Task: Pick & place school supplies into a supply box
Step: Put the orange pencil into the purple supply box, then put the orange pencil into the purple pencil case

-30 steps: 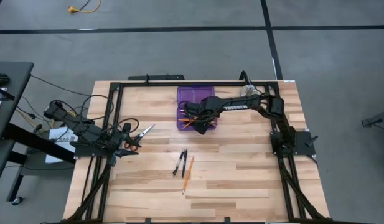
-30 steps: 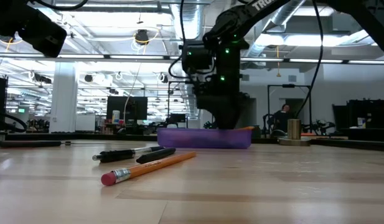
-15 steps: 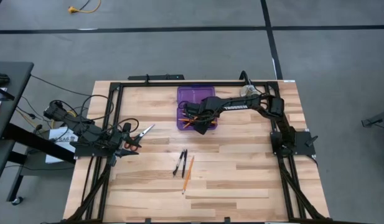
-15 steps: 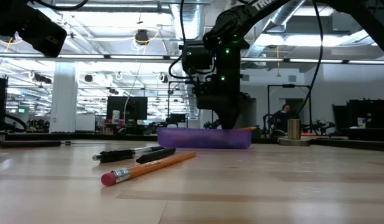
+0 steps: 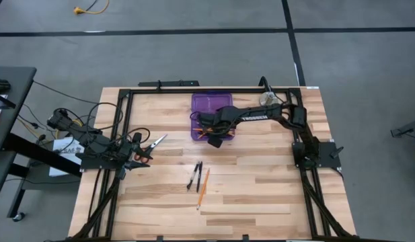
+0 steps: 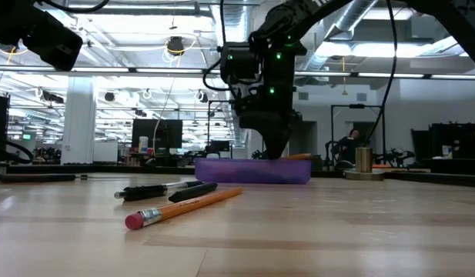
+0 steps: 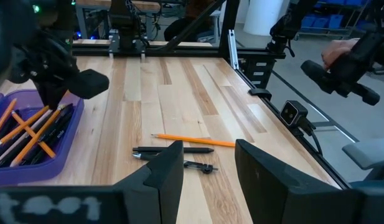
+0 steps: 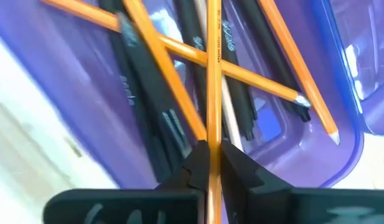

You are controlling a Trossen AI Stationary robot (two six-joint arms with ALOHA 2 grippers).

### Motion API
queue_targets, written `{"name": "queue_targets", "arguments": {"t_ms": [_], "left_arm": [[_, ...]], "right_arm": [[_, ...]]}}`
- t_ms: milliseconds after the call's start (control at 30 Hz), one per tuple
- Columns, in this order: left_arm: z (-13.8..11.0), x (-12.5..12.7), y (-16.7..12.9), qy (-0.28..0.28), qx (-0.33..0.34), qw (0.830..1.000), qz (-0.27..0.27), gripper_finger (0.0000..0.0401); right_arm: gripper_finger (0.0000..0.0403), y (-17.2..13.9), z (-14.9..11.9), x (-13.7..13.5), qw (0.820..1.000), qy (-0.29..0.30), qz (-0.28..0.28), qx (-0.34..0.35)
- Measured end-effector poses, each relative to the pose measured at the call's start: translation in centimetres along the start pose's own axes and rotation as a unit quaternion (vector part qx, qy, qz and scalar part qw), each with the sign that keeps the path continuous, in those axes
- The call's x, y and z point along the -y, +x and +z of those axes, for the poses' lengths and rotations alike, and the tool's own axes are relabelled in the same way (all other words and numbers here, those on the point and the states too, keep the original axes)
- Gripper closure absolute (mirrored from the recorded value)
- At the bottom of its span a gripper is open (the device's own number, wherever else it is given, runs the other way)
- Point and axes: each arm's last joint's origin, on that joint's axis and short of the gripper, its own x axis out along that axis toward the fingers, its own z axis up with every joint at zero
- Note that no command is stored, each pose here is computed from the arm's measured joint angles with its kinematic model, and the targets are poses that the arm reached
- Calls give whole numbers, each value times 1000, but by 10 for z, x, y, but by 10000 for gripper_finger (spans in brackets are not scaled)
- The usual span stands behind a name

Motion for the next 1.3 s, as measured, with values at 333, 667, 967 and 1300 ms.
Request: {"name": "queue_targets", "arguments": {"t_ms": [333,667,967,1300], "left_arm": [[0,0,0,0,0,1000,0,269],[0,0,0,0,0,1000,0,269],[0,0,0,0,0,1000,0,269],[0,0,0,0,0,1000,0,269]], "right_arm": [[396,-23,13,-6,999,-16,12,37],[333,-24,14,-4,999,-10,11,37],[258,-23,12,-4,999,20,5,27],[266,-26,-3,-13,984,169,36,-49]]}}
